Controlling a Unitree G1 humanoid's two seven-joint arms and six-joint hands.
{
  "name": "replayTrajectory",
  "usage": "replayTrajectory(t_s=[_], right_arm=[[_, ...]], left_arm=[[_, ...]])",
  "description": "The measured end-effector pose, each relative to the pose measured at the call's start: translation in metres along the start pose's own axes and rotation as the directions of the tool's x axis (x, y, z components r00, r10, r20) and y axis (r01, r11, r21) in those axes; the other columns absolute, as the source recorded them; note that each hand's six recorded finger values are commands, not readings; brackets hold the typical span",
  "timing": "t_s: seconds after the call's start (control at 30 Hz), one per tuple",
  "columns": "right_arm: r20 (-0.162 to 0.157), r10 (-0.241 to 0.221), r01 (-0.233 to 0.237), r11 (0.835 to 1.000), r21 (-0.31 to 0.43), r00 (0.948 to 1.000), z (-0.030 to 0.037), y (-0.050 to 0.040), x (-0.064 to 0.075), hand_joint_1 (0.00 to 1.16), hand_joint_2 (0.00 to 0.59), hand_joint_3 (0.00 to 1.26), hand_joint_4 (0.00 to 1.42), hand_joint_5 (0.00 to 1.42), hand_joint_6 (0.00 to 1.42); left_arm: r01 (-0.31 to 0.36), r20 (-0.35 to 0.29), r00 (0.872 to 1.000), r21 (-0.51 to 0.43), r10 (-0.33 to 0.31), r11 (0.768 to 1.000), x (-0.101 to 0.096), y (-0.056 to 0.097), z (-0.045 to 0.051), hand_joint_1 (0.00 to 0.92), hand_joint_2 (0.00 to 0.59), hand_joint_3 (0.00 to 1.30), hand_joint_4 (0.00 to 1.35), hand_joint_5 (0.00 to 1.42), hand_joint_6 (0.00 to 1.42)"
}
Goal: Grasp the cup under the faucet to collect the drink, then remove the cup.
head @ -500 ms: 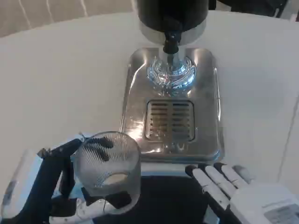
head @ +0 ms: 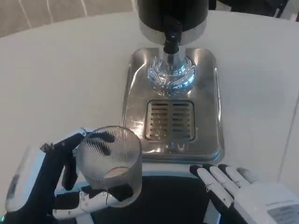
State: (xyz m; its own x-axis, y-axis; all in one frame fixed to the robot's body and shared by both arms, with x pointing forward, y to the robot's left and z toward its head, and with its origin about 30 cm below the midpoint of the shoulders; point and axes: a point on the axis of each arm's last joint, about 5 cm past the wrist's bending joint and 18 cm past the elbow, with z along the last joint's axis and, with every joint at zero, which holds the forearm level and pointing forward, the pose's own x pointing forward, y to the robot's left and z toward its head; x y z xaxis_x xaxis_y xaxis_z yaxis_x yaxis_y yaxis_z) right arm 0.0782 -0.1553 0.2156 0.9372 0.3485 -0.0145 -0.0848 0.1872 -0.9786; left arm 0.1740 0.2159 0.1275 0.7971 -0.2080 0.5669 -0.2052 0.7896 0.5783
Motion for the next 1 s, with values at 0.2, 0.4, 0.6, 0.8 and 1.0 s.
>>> replayTrajectory(t_s=[0.2, 0.4, 0.6, 0.8, 1.0], right_arm=[[-0.017, 0.002, -0.002, 1.000, 0.017, 0.9998, -0.0012, -0.0002, 0.000, 0.29, 0.511, 0.00, 0.00, 0.00, 0.00], [-0.025, 0.000, 0.000, 1.000, 0.020, 0.9997, -0.0020, -0.0006, 0.001, 0.28, 0.515, 0.00, 0.00, 0.00, 0.00], [-0.029, 0.000, 0.000, 1.000, 0.023, 0.9996, -0.0023, -0.0006, 0.000, 0.28, 0.517, 0.00, 0.00, 0.00, 0.00], [-0.035, 0.001, 0.000, 1.000, 0.022, 0.9994, -0.0029, -0.0007, 0.000, 0.27, 0.517, 0.00, 0.00, 0.00, 0.00], [-0.053, 0.010, -0.009, 1.000, 0.011, 0.9986, -0.0055, -0.0019, -0.001, 0.27, 0.517, 0.00, 0.00, 0.00, 0.00]], left_arm=[[0.008, 0.002, 1.000, 0.009, -0.008, 1.000, 0.001, -0.002, 0.0002, 0.609, 0.002, 0.96, 1.17, 1.39, 1.33], [0.007, 0.001, 1.000, 0.008, -0.007, 1.000, 0.002, -0.003, -0.0009, 0.609, 0.000, 0.96, 1.17, 1.39, 1.33], [0.016, -0.014, 1.000, 0.005, -0.016, 1.000, 0.004, -0.005, -0.0051, 0.609, 0.000, 0.96, 1.17, 1.39, 1.33], [-0.001, -0.032, 0.999, -0.011, 0.000, 1.000, 0.017, -0.016, -0.0124, 0.609, 0.000, 0.96, 1.17, 1.39, 1.33], [-0.044, -0.037, 0.998, -0.014, 0.043, 0.999, 0.040, -0.029, -0.0207, 0.609, 0.000, 0.95, 1.17, 1.39, 1.33]])
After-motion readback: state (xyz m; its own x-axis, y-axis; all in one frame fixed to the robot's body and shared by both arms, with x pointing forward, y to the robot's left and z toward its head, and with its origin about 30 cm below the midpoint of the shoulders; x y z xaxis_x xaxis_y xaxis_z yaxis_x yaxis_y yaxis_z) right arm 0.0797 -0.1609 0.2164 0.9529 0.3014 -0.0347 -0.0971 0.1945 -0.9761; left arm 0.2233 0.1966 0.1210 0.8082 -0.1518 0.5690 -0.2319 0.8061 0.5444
